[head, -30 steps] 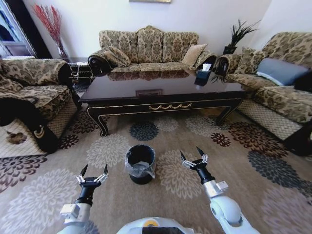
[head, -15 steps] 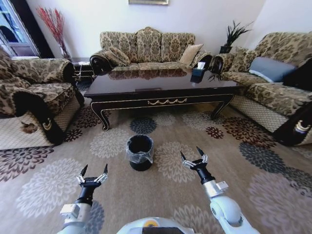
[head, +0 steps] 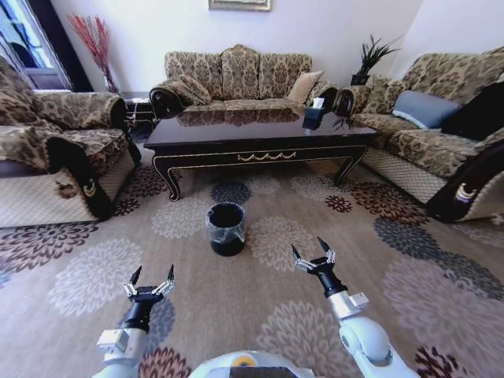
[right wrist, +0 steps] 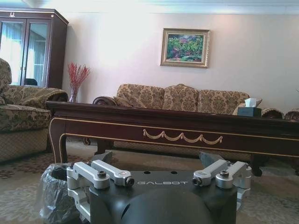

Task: Move to the front of the table and pick up the trash from the floor, then place it into the trash bin.

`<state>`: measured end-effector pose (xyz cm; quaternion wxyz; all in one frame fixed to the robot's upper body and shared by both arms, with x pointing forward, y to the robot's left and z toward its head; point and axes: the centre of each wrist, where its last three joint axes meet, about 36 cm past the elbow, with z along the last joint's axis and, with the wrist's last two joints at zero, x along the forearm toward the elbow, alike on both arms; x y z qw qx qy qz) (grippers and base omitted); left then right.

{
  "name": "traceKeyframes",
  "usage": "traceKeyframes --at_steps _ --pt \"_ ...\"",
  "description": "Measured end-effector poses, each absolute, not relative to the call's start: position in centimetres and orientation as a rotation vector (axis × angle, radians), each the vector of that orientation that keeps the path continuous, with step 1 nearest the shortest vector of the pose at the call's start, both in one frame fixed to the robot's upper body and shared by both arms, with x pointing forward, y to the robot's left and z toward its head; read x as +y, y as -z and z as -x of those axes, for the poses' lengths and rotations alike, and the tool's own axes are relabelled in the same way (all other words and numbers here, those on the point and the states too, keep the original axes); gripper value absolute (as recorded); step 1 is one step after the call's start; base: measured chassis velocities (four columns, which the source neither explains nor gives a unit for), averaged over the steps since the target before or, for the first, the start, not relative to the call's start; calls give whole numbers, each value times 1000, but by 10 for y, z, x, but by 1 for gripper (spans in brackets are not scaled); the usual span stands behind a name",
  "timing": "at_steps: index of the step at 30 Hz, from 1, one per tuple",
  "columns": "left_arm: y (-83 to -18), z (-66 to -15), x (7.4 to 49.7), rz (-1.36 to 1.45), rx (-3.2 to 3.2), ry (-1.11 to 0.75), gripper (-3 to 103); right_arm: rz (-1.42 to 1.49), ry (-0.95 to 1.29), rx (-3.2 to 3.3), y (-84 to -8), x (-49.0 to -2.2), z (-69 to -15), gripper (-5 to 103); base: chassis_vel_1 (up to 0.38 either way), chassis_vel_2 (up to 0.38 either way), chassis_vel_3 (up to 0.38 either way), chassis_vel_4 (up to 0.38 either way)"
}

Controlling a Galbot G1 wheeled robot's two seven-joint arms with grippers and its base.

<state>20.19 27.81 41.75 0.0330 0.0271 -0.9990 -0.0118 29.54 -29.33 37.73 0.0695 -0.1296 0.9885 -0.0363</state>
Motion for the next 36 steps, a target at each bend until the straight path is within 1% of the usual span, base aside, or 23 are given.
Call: traceKeyframes --at_steps 6,15,36 --pt "-417 -202 278 -83 -3074 36 100 390 109 2975 -377 -293 -295 100 209 -216 -197 223" --pt "-417 -202 278 -83 -3074 36 100 390 109 2975 -377 -293 -295 100 250 -245 -280 248" --pt "-417 -202 278 -83 -3074 36 100 390 109 2975 -377 -293 -295 100 312 -315 -317 316"
